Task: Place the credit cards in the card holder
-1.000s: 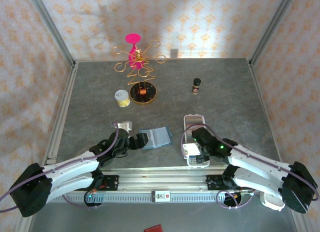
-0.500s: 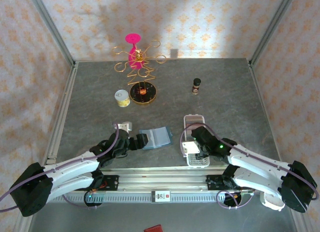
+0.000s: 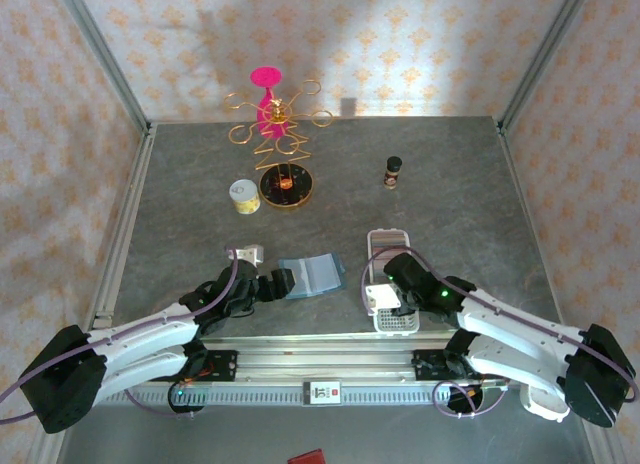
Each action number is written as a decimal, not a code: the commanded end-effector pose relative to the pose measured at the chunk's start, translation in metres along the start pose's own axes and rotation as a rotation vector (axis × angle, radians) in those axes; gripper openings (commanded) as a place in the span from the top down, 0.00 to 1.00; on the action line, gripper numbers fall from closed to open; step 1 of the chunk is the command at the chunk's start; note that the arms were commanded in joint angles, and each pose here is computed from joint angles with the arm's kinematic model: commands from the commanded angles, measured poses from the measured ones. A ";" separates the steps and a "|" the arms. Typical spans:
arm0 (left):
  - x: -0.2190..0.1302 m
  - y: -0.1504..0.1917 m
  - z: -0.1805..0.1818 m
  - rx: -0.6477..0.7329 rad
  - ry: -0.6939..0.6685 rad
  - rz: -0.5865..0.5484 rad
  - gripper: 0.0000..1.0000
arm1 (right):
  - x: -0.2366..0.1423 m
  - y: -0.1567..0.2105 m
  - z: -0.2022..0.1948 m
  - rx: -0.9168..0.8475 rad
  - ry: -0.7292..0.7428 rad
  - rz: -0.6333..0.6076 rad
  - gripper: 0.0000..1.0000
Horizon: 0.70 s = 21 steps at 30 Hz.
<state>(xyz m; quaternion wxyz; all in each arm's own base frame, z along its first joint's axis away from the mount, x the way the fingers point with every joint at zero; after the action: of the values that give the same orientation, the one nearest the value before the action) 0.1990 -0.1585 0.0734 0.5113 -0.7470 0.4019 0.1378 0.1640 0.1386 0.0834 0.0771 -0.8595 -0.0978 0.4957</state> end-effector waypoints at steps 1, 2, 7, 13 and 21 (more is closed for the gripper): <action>-0.001 -0.003 -0.003 -0.015 0.029 -0.020 0.15 | -0.011 -0.007 -0.012 0.022 0.032 -0.027 0.36; -0.001 -0.003 -0.003 -0.017 0.032 -0.020 0.16 | -0.012 -0.008 -0.012 0.022 0.029 -0.029 0.38; -0.001 -0.003 -0.004 -0.022 0.035 -0.022 0.19 | -0.013 -0.007 -0.008 0.031 0.019 -0.045 0.44; 0.000 -0.003 -0.004 -0.029 0.039 -0.020 0.24 | -0.014 -0.005 -0.006 0.039 0.018 -0.043 0.53; 0.000 -0.003 -0.004 -0.032 0.036 -0.020 0.29 | -0.016 -0.003 -0.007 0.047 0.036 -0.050 0.64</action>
<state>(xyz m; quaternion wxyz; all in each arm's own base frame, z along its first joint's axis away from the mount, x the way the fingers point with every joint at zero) 0.1994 -0.1622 0.0766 0.4987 -0.7552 0.4051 0.1299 0.1602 0.1392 0.0953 0.1035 -0.8599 -0.1106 0.4874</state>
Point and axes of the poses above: each hand's point on the last joint's axis, 136 mm out from that joint toward the fingers, its own x axis out along the fingers, its own z axis along the line the jaws close on, y = z × x, the point moved 3 cm from there along -x, back along the fingers, and after that the axes turned 12 degrees about x, right-handed, at the moved point
